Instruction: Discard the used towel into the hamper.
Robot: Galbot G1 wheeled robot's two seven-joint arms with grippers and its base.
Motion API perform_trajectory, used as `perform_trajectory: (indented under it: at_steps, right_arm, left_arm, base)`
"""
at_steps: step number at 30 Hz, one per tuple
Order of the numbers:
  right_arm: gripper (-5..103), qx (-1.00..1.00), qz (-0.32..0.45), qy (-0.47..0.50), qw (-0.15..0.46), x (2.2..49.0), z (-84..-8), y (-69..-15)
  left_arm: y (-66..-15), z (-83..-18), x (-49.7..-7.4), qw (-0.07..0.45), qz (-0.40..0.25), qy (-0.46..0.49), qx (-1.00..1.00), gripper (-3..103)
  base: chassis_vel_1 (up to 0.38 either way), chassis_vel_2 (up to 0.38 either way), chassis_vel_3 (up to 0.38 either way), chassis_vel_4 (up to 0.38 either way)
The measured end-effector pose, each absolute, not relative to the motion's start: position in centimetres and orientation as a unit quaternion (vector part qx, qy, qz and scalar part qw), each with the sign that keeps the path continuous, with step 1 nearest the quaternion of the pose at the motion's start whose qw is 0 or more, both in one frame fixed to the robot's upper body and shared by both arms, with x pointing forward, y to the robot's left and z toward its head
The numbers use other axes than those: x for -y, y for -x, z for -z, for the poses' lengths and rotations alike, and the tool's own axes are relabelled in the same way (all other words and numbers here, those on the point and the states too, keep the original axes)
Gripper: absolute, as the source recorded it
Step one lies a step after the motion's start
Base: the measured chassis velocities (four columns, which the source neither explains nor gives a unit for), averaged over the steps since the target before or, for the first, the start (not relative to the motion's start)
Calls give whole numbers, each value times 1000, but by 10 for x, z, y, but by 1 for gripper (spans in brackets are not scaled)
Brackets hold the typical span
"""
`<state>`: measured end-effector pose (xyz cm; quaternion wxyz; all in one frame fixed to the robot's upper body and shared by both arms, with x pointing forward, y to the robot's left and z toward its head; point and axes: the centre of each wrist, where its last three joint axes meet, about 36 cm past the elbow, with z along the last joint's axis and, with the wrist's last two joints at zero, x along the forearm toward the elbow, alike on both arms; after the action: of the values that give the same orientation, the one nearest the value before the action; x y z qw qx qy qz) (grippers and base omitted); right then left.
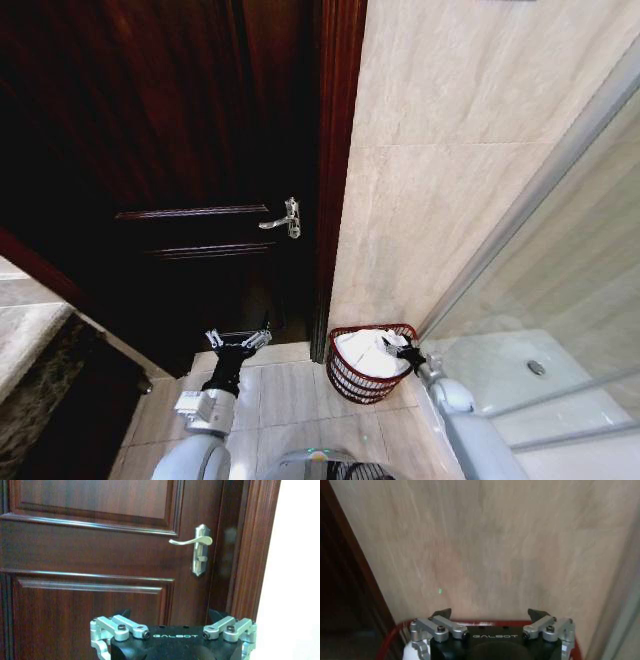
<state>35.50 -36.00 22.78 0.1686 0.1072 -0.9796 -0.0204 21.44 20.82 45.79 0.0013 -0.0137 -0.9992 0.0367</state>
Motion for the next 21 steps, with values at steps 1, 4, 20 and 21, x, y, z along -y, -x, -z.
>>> perform_trajectory:
  at_steps: [1, 4, 20, 21]
  right_arm:
    - [100, 980, 20, -107, 169, 360, -228, -355]
    - [100, 990, 31, -86, 112, 352, -248, -323]
    - [100, 999, 35, 4, -23, 283, -377, -217]
    - [100, 999, 33, 5, -33, 278, -384, -214]
  left_arm:
    - [-214, -458, -208, 1, -37, 14, 999, 100]
    - [-214, -458, -208, 1, -37, 14, 999, 100]
    - [-214, -458, -208, 1, -37, 14, 999, 100]
    - [-214, -458, -208, 1, -37, 14, 999, 100]
  base:
    - [0, 0, 0, 0]
    - [0, 0, 0, 0]
    - [0, 0, 0, 0]
    - [0, 0, 0, 0]
